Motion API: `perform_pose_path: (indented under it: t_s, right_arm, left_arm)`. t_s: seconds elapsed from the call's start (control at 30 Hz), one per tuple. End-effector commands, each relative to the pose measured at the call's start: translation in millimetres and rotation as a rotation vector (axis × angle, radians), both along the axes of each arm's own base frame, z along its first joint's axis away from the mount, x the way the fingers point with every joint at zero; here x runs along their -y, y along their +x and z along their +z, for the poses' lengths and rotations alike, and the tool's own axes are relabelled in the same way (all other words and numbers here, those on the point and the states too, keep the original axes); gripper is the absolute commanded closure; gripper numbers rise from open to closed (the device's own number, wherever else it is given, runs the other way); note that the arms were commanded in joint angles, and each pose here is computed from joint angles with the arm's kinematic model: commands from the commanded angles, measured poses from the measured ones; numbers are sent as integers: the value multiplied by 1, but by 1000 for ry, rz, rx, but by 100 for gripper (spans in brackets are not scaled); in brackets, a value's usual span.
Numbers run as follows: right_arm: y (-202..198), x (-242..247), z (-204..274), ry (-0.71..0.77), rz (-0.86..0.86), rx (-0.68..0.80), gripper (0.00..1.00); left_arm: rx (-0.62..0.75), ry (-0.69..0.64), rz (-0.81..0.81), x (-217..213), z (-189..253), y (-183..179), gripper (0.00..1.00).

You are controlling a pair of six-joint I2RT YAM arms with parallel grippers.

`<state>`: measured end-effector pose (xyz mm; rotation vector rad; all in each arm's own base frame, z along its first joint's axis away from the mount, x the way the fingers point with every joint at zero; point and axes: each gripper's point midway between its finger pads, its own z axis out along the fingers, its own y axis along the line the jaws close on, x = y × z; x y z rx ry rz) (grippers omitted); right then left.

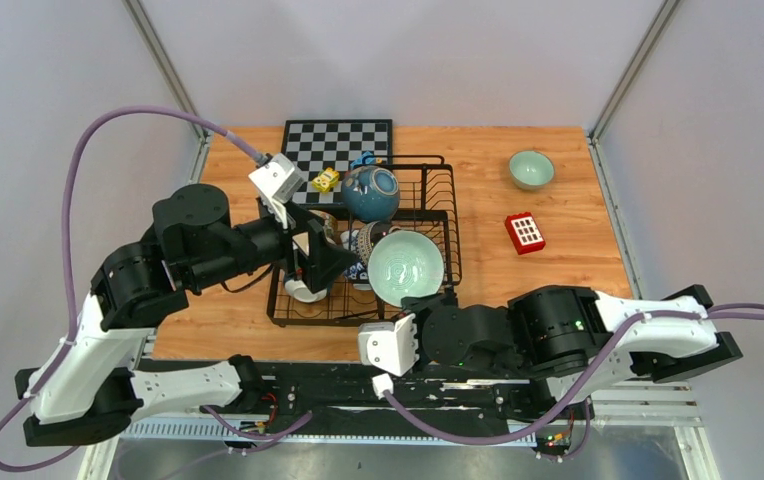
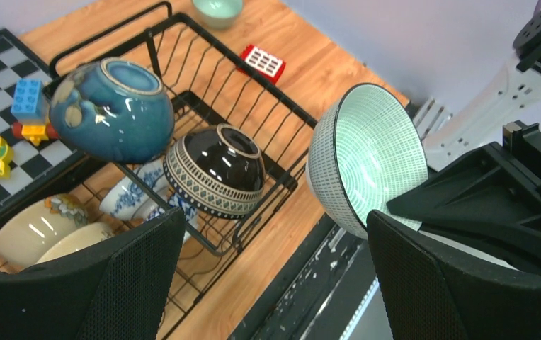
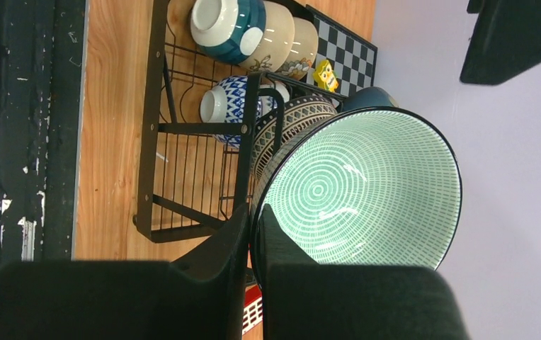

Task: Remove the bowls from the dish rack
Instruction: Pick up the bowl from the dish rack.

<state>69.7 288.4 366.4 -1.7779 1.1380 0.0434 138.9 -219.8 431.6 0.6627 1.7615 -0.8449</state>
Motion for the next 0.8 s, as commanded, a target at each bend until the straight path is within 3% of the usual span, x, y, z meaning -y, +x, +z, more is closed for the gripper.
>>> perform_pose_path:
  t_s: [0.0,0.33,0.77]
  right_arm:
    - [0,0,-1,-37,-7,37,100]
    - [-10,-7,-17,-88,5,-19,100]
    - [-17,-24,-15,-56,36,-34,100]
  left_arm:
    - [-18,44,-28,-5,-8,-8,0]
    - [-68,154,-39,12,-22,4,8]
    - [-144,275,-69,26,-58,8,33]
